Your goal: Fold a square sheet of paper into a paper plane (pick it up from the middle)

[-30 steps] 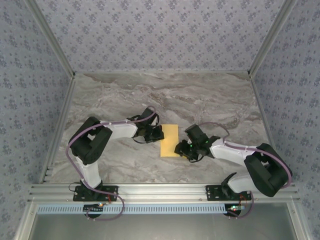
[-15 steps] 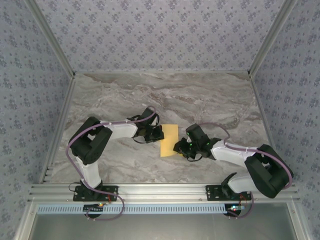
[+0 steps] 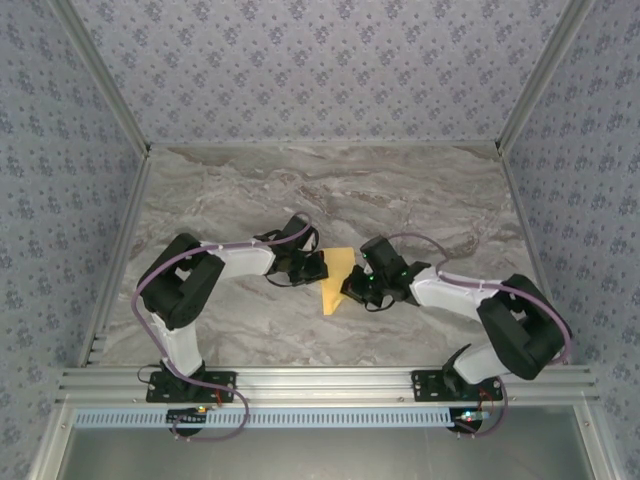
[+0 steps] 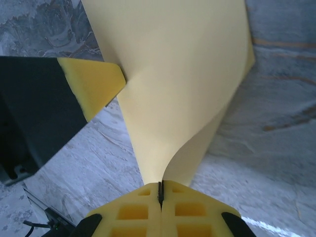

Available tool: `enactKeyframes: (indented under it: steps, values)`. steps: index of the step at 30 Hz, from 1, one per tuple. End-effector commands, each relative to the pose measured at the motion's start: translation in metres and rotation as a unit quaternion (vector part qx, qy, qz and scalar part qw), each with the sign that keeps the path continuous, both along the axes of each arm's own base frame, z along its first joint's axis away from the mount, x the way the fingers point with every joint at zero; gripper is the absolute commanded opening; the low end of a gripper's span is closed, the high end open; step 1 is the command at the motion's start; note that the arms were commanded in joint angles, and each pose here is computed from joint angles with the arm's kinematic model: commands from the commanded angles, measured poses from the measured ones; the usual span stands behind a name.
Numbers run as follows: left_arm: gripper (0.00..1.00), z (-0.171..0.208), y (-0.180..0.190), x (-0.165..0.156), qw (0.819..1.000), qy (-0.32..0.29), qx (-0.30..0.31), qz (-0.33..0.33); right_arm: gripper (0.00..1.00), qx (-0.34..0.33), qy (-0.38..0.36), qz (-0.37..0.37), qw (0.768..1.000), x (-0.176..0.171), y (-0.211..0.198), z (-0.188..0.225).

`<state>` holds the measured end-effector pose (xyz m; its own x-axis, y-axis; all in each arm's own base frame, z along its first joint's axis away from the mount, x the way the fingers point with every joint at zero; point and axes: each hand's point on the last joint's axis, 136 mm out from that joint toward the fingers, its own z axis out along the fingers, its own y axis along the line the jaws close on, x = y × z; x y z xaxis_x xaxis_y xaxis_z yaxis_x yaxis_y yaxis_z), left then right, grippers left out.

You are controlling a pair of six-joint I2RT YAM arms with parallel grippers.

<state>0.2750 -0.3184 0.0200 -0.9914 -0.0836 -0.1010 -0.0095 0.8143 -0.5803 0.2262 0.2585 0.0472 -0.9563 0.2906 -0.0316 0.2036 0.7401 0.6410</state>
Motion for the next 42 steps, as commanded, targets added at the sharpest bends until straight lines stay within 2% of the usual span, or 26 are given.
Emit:
enactKeyframes:
  steps: [1,5,10,24,42]
  values:
    - [0.0,-0.005,0.008,-0.004,1.0,0.004,0.023,-0.003,0.0,-0.009,0.001,0.013,1.0,0.005,0.006,-0.004]
    - [0.04,0.032,-0.002,0.011,0.999,-0.048,-0.004,-0.011,0.0,-0.014,0.004,0.011,1.0,0.011,0.01,-0.012]
    - [0.08,0.045,0.008,0.031,0.994,-0.103,0.024,0.011,0.0,-0.015,-0.007,-0.003,1.0,0.021,0.014,-0.018]
    - [0.01,-0.01,0.014,0.024,0.996,-0.038,0.079,0.0,0.0,-0.019,-0.02,0.001,1.0,0.022,0.018,-0.021]
    - [0.0,-0.02,0.018,0.019,0.995,-0.02,0.095,-0.004,0.0,-0.011,-0.043,0.005,0.999,0.027,0.02,-0.019]
